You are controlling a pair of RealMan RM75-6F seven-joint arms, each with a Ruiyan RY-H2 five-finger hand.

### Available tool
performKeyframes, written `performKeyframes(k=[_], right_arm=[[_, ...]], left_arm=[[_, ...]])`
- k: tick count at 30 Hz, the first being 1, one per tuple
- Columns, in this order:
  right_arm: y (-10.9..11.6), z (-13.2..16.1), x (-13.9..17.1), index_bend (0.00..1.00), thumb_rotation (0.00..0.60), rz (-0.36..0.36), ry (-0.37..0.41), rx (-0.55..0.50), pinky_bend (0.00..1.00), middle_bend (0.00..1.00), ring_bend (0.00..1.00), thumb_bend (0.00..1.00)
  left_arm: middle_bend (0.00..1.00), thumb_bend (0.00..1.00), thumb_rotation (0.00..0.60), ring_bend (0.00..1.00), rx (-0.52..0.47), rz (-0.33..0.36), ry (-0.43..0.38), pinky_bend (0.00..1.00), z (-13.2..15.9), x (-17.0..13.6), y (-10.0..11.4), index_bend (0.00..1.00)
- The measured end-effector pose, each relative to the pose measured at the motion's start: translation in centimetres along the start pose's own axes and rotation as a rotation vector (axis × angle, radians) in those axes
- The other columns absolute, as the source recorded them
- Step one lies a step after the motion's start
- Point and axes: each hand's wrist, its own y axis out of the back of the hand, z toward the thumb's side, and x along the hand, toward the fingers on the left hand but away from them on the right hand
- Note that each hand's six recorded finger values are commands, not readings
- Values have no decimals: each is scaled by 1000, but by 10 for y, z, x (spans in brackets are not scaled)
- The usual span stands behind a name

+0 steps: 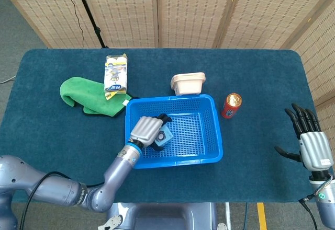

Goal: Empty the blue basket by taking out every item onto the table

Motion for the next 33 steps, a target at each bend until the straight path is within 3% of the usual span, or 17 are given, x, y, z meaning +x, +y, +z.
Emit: performKeyframes(k=[8, 12, 14, 19, 25, 28, 30, 33], right_arm=[[-1, 3, 1, 0, 600, 3, 8, -6, 0, 0, 0, 0], [-1, 6, 2, 0, 600, 4, 15, -7, 0, 0, 0, 0], [-1, 8, 2, 0, 600, 6, 19, -8, 0, 0, 0, 0], [-3, 11, 3, 0, 600, 13, 29, -7, 0, 0, 0, 0], [-5, 13, 3, 0, 600, 21, 35, -6, 0, 0, 0, 0], [-5, 13, 3, 0, 600, 21, 36, -6, 0, 0, 0, 0], [-4, 14, 4, 0, 600, 20, 38, -7, 0, 0, 0, 0], [-4, 14, 4, 0, 600, 18, 39, -9, 0, 0, 0, 0]], left_arm=[[205, 503, 600, 388, -55, 123, -3, 631, -25, -32, 63, 220], [192, 498, 600, 372, -36, 201, 67, 631, -66, -56, 96, 209], [188, 491, 600, 366, -30, 217, 113, 631, -89, -67, 103, 204], [171, 484, 600, 340, -37, 183, 206, 620, -143, -86, 88, 190], [122, 474, 600, 261, -25, 146, 255, 502, -186, -90, 61, 178], [14, 404, 600, 65, -28, 132, 250, 267, -196, -89, 44, 61], [0, 324, 600, 0, -33, 112, 238, 64, -199, -88, 33, 0], [0, 251, 600, 0, -54, 90, 211, 0, -199, -88, 25, 0]])
